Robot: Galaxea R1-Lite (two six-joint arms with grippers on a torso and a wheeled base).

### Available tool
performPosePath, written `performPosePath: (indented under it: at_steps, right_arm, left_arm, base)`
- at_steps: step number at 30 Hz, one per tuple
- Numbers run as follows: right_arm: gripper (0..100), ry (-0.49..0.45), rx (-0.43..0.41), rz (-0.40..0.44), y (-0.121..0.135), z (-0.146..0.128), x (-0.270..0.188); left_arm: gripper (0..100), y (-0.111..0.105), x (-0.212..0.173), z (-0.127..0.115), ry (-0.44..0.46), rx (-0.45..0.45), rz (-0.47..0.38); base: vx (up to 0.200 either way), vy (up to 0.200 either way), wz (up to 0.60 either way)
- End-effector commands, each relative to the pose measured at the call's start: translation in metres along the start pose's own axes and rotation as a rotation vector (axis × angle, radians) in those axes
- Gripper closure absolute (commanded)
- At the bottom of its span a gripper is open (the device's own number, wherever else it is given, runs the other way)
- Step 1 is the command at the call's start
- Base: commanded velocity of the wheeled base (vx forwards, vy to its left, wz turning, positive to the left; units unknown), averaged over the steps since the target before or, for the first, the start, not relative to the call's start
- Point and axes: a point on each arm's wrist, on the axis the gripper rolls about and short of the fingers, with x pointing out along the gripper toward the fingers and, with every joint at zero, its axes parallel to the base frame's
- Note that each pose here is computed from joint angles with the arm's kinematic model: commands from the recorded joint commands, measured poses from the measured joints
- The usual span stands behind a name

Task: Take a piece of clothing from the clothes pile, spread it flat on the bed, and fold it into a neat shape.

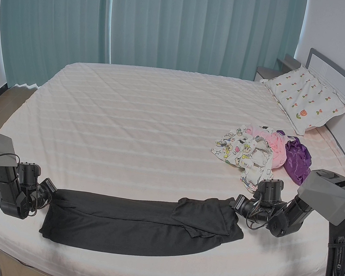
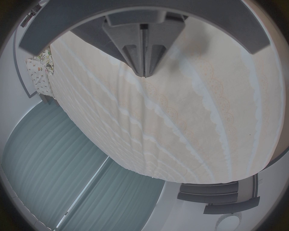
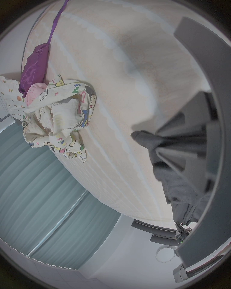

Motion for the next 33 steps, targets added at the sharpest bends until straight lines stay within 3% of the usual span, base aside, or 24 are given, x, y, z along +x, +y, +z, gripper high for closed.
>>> performPosePath:
  at_steps: [1,9,16,23,33]
  right_arm:
    - [0,0.006,0.007,-0.001,-0.003,-0.004,0.003]
    - [0,-0.007,0.025,0.048,0.011,0.000,-0.009]
    - [0,-0.013,-0.010,0.129,0.024,0.002,-0.021]
    - [0,0.034,-0.062,0.099,0.015,-0.012,-0.017]
    - [0,0.070,-0.068,0.096,0.013,-0.024,-0.012]
  left_arm:
    - [100,0.001,0.000,0.000,0.000,-0.001,0.002]
    - [100,0.001,0.000,0.000,0.000,-0.001,0.002]
    - [100,0.001,0.000,0.000,0.000,0.001,0.002]
    - [100,0.001,0.000,0.000,-0.001,0.001,0.003]
    - [100,0.001,0.000,-0.001,0.001,0.001,0.003]
  base:
    - [0.000,0.000,0.00]
    - [0.000,0.000,0.00]
    - [0.000,0.000,0.00]
    - [0.000,0.000,0.00]
    - [0.000,0.000,0.00]
